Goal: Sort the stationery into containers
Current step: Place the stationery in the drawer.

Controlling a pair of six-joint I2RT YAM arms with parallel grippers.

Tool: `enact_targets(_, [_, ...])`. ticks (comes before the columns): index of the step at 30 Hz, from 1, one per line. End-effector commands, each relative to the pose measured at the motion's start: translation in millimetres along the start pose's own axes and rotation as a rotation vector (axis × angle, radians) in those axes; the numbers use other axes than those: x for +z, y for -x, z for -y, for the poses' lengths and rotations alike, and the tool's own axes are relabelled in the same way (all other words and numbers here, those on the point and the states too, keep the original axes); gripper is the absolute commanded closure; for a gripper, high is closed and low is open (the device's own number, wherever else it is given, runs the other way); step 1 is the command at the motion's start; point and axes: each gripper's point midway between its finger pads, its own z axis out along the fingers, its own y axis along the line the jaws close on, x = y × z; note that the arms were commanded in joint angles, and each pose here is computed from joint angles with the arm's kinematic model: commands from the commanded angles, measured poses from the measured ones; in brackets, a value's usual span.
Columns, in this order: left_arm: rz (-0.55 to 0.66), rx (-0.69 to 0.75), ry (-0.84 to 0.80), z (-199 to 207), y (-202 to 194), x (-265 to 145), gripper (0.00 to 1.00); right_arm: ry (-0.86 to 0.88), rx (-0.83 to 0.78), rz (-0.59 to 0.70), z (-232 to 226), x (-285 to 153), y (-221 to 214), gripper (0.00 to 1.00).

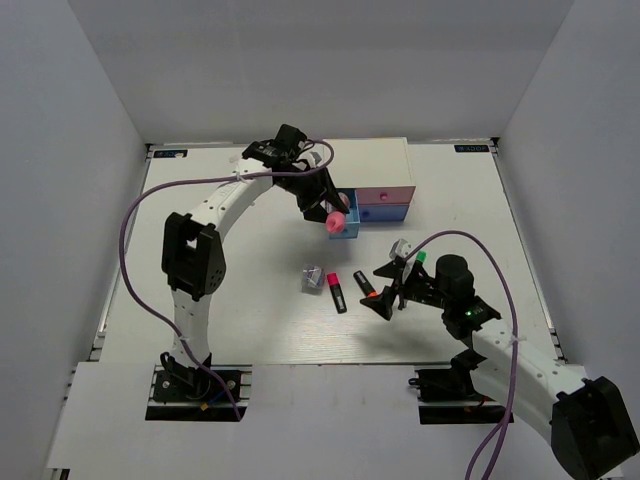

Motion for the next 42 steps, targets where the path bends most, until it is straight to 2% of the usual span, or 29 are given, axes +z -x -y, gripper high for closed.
enact_targets(1, [-0.001, 0.046, -0.050, 21.2, -6.3, -11.6, 0.70, -0.011, -0.016, 0.041, 2.4, -0.6, 7.3, 0.10])
enact_targets(5, [-0.001, 0.047, -0.051, 21.7, -4.0, -10.1, 0.66, -0.018, -0.017, 0.045, 3.5, -1.1, 7.6, 0.10])
enact_targets(20, [-0.002, 0.045, -0.035, 22.3, 5.7, -3.8, 0.66, -0.042, -0.004, 0.057, 8.3, -3.8, 5.8, 0.10])
enact_targets(27, [-0.006, 0.040, -0.031, 21.5, 8.6, -0.8, 0.60, -0.050, -0.003, 0.067, 9.4, -4.7, 5.5, 0.10])
enact_targets(35, [0.006, 0.025, 0.016, 16.7, 15.6, 1.9, 0.60, -0.065, 0.000, 0.079, 11.5, -6.2, 4.8, 0.10])
enact_targets(42, [0.007, 0.026, 0.030, 13.2, 17.4, 3.8, 0.53, -0.076, 0.002, 0.089, 13.0, -7.1, 4.4, 0.10])
